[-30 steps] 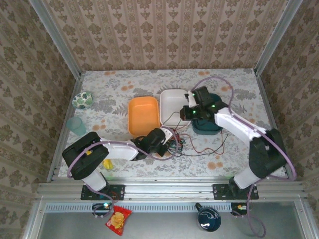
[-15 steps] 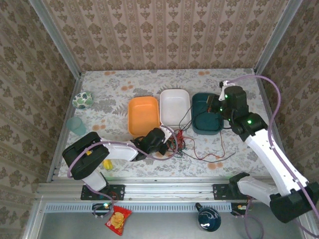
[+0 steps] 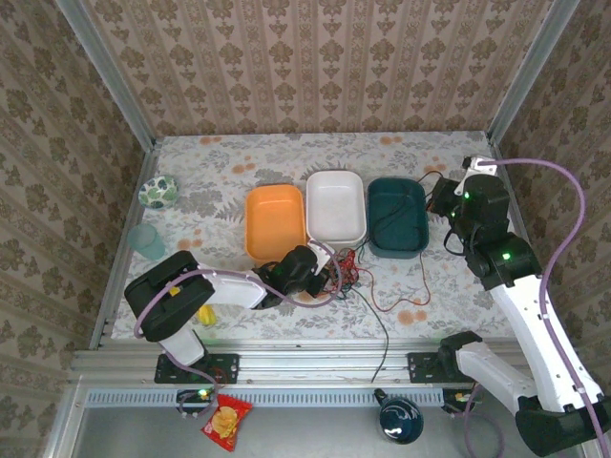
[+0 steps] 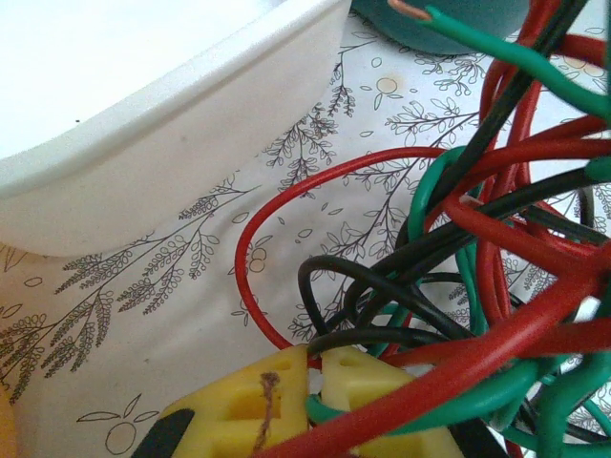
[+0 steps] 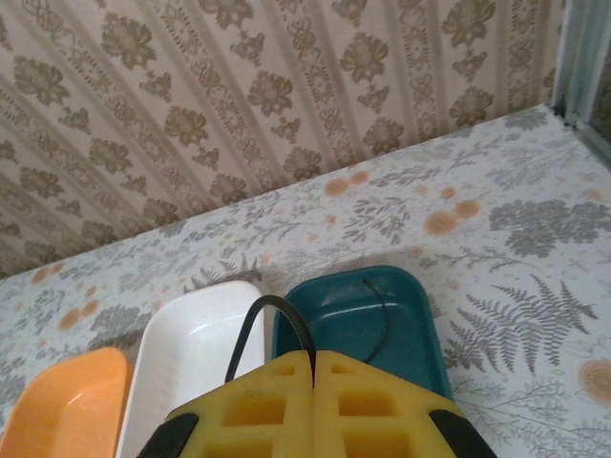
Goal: Untangle the cables
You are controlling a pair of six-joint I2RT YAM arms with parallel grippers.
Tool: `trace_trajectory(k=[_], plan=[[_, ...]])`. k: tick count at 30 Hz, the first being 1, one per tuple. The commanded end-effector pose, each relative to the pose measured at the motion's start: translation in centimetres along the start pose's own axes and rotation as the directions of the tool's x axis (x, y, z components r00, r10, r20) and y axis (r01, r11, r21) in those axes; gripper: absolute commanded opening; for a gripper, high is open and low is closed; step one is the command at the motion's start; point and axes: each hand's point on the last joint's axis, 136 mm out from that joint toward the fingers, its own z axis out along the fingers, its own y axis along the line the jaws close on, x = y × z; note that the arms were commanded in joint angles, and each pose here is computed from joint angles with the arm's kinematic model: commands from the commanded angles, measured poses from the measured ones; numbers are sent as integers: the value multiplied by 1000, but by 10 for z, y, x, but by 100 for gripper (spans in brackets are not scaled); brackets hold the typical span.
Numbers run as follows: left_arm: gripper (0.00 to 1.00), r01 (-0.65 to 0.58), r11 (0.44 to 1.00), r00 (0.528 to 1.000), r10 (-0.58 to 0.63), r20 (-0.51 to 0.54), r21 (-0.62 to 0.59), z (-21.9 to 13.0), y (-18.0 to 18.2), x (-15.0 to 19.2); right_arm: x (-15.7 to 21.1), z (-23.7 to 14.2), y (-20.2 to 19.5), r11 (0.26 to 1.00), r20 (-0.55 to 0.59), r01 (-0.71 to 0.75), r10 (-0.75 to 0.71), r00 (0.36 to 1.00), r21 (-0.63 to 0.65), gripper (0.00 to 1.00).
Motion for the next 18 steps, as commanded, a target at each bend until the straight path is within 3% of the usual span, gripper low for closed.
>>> trace_trajectory(k=[1,5,9,18], plan=[[0,-26,997,963,4,-268,-79,-6,21,83,-82,-34,-24,988,327,-119,81,941,98,0],[6,-19,996,962,-5,-273,-84,-8,22,87,-103,-45,-29,986,373,-117,66,926,115,0],[6,-16,996,962,-10,-272,-93,-9,23,87,-121,-57,-27,989,400,-86,31,916,119,0],[6,-4,993,960,-28,-278,-114,-11,27,92,-162,-95,-45,970,521,-172,58,852,173,0]])
